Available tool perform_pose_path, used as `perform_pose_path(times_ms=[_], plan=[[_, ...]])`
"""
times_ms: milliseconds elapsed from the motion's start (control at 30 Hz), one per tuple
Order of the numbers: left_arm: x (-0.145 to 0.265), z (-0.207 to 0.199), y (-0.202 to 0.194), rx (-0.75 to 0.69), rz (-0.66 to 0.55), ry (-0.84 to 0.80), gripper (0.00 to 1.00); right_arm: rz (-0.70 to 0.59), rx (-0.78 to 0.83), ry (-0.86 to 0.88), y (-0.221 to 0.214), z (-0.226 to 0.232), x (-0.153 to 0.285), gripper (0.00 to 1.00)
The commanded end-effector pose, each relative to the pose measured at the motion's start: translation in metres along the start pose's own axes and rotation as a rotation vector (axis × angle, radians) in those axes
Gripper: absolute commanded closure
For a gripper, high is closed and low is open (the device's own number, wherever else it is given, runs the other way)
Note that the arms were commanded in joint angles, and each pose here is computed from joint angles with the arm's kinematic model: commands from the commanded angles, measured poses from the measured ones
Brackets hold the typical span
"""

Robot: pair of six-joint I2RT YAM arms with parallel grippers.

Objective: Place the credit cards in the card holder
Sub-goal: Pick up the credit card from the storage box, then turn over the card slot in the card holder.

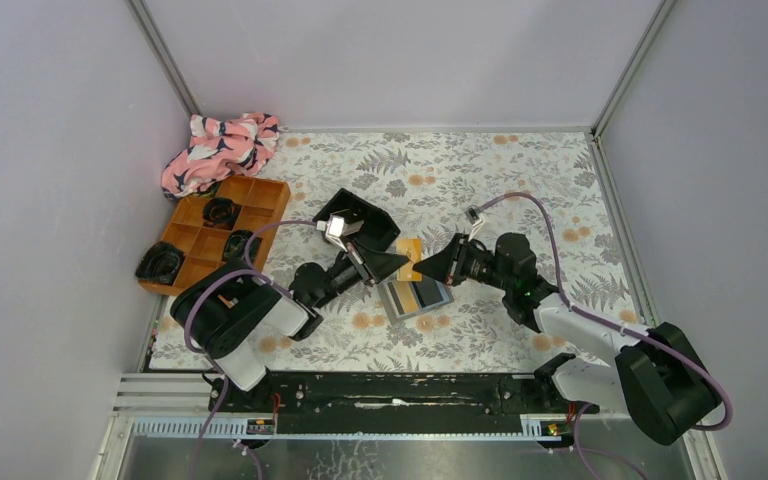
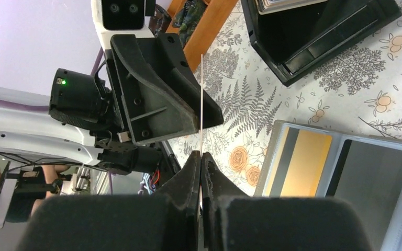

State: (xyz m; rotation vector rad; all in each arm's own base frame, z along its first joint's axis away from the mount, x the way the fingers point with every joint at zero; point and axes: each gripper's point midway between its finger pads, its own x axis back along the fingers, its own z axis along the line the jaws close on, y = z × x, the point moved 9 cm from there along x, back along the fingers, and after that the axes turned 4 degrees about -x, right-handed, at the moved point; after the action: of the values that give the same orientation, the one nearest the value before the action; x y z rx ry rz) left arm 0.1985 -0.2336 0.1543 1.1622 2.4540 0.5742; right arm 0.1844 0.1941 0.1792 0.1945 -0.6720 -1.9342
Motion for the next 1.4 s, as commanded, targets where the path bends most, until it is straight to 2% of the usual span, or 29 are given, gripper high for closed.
perform_pose_path(times_ms=[0, 367, 467, 633, 933, 1367], plan=[[0.001, -0.01, 0.002, -0.001, -0.029, -0.062, 0.68, -0.012, 0.094, 0.053, 0.016, 0.026, 0.002, 1.0], [0.018, 0.016, -0.005, -0.033, -0.032, 0.146, 0.66, -0.002, 0.249, -0.493, 0.032, 0.0, 0.026, 1.0], [0.022, 0.023, -0.01, -0.061, -0.009, 0.21, 0.67, 0.016, 0.24, -0.57, 0.029, -0.008, 0.031, 1.0], [0.024, 0.031, -0.02, -0.131, 0.05, 0.33, 0.69, 0.121, 0.234, -0.697, 0.024, -0.021, 0.033, 1.0], [0.027, 0.04, -0.042, -0.208, 0.174, 0.478, 0.75, 0.231, 0.235, -0.751, 0.015, -0.032, 0.028, 1.0], [0.026, 0.055, -0.064, -0.208, 0.279, 0.552, 0.82, 0.299, 0.31, -0.746, 0.003, -0.018, 0.01, 1.0]])
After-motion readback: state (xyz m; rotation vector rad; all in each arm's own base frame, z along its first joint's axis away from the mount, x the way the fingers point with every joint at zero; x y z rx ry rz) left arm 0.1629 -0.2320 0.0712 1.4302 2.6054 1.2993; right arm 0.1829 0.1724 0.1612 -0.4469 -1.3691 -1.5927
